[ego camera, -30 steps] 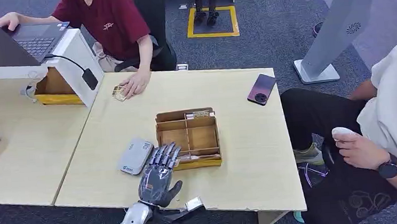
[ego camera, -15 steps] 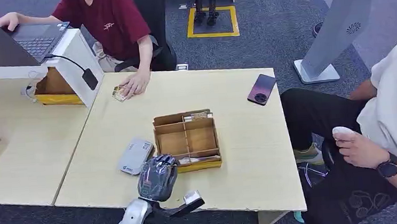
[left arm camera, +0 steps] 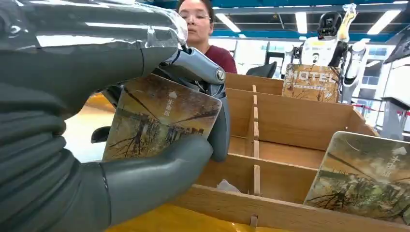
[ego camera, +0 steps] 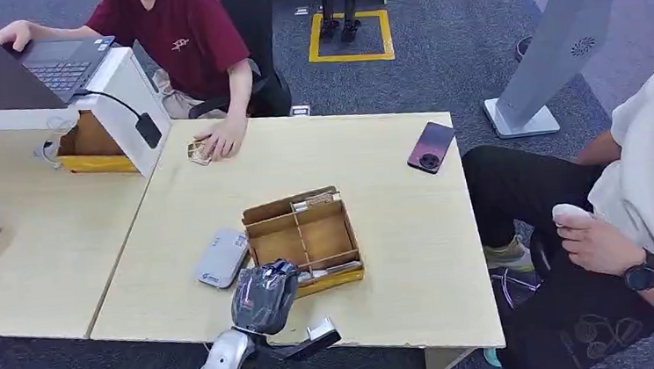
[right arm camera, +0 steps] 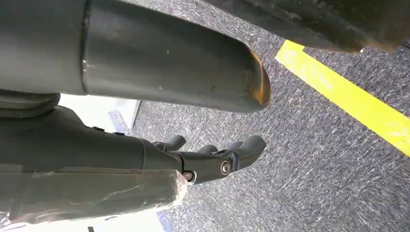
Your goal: Pass the card to the sensor for recognition and then transmit it.
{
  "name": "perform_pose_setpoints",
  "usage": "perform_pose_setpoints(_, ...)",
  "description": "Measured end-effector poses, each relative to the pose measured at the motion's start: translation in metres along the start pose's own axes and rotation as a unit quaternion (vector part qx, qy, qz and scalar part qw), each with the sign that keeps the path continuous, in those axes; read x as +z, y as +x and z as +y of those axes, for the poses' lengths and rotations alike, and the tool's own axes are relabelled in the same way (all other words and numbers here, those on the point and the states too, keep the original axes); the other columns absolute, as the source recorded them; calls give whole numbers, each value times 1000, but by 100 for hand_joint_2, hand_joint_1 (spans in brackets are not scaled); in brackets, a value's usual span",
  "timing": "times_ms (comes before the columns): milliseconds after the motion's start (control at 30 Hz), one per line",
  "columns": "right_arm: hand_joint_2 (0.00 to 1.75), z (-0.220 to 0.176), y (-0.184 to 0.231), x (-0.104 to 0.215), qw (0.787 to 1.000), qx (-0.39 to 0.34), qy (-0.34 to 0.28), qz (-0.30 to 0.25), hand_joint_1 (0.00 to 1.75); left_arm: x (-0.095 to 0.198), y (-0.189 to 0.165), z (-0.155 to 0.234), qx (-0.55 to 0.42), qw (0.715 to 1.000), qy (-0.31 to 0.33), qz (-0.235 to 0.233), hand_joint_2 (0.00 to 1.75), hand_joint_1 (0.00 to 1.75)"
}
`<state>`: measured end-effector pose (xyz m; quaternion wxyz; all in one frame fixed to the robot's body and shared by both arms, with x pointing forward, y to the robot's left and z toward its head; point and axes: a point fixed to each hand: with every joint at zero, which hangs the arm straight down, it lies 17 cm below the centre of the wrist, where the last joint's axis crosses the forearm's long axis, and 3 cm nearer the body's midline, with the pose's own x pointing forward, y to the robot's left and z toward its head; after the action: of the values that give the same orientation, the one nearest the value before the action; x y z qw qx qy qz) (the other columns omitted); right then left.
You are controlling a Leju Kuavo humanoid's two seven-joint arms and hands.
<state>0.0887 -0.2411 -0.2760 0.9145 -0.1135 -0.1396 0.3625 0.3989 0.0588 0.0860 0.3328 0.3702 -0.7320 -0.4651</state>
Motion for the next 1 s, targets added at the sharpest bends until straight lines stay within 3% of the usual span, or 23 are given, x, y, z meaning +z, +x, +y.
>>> perform_pose_setpoints(1000, 0, 0, 1, 0, 1000, 0, -1, -2, 0, 0, 2, 1, 25, 1000, 4, -2, 175, 175)
